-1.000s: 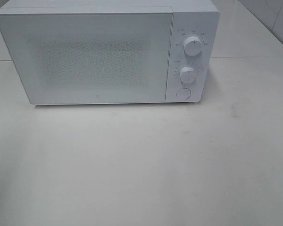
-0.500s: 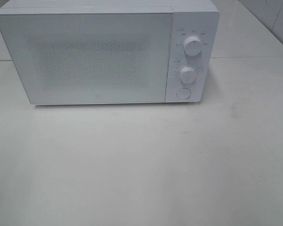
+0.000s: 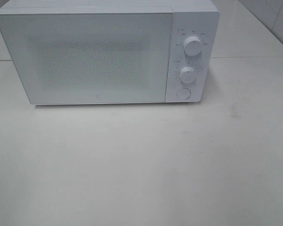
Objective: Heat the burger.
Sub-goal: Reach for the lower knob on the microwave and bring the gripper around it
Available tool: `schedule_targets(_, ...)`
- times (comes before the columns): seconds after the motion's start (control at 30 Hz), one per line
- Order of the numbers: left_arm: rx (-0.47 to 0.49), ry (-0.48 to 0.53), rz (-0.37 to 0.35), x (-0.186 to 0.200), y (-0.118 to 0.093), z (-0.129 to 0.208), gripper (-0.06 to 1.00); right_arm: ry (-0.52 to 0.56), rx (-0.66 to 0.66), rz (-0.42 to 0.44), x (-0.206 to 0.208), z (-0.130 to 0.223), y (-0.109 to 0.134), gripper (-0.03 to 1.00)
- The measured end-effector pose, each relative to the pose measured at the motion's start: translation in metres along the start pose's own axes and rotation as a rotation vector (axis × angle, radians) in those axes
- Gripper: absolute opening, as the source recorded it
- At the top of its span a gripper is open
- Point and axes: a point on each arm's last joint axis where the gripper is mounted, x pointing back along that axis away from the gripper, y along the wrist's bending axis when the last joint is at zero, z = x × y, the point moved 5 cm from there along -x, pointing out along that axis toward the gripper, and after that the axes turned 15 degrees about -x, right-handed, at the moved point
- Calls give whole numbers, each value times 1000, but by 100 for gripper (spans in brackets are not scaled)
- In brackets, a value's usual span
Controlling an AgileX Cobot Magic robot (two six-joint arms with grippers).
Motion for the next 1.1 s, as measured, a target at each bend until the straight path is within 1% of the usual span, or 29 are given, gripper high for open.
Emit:
schedule_targets(0.03,-2,-31,-7,4,0,1,98,0,0,0,0,0,0,75)
schedule_targets(0.07,-2,-31,-7,4,0,1,98,0,0,0,0,0,0,75)
schedule_targets(0.1,-3,-52,-12,7,-1,1,98,0,0,0,0,0,0,75)
schedule_targets(0.13,-6,-97,-23,13,-1,3,98,0,0,0,0,0,0,75)
schedule_targets(0.17,-6,-97,-23,13,-1,3,98,0,0,0,0,0,0,75)
schedule_targets(0.2,-8,-138,-32,19,-2,5,98,0,0,0,0,0,0,75)
schedule_targets(0.23,-8,-138,-32,19,-2,5,98,0,0,0,0,0,0,75)
schedule_targets(0.3,-11,-184,-43,25,-3,7,98,0,0,0,0,0,0,75)
schedule_targets(1.1,-11,-190,-45,26,-3,7,98,0,0,0,0,0,0,75)
